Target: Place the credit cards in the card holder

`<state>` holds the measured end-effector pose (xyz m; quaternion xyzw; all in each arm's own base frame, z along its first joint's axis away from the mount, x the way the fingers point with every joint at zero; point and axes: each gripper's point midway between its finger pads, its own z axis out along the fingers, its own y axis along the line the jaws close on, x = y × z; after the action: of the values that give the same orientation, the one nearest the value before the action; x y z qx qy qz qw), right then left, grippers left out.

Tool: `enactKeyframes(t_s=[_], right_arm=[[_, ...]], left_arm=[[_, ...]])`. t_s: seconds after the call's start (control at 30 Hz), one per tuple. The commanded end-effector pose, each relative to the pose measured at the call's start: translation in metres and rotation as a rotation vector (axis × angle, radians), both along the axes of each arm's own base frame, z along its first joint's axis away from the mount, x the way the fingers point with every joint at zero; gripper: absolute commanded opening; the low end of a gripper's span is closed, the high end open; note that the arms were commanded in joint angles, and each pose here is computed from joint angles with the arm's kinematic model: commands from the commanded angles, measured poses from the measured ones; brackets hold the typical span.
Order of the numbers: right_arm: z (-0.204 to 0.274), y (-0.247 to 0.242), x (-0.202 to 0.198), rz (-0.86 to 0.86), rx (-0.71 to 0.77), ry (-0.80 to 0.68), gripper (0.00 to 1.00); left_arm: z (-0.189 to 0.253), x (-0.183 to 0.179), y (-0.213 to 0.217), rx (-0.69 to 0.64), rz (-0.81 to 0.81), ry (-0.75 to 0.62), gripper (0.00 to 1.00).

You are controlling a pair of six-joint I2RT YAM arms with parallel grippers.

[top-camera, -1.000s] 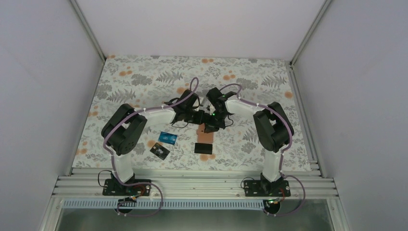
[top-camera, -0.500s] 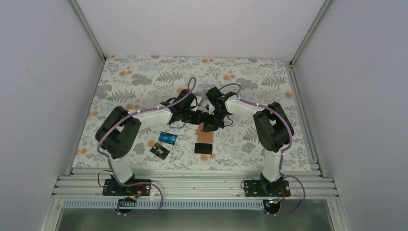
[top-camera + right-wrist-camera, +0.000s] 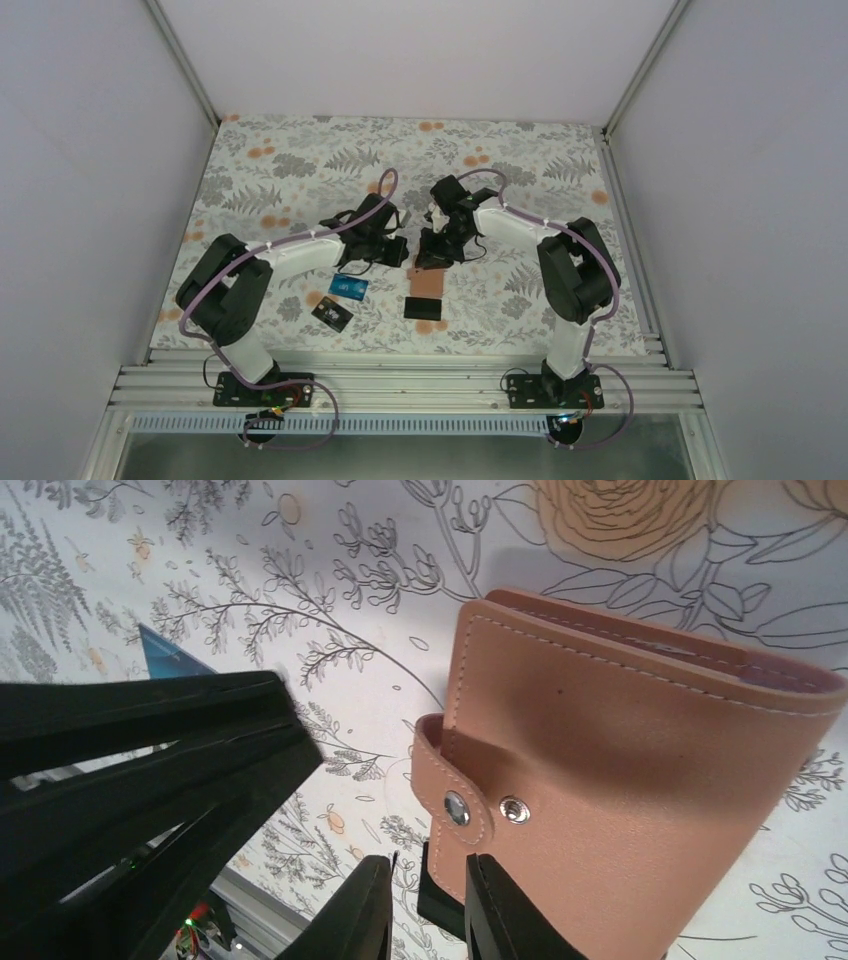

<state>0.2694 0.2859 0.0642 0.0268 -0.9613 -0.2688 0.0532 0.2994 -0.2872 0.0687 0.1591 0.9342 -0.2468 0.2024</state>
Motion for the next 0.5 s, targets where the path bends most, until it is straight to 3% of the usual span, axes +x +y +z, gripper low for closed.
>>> enactKeyframes(t_s=[0.0, 0.47], right_arm=[[0.008, 0.006, 0.006, 0.012, 0.044, -0.018, 0.23], [-0.011, -0.002, 0.006, 0.004, -0.010, -0.006, 0.28]], left_arm=[[-0.008, 0.002, -0.001, 0.016, -0.015, -0.005, 0.11], [-0.015, 0.010, -0.016, -0.024, -0.026, 0.011, 0.11]])
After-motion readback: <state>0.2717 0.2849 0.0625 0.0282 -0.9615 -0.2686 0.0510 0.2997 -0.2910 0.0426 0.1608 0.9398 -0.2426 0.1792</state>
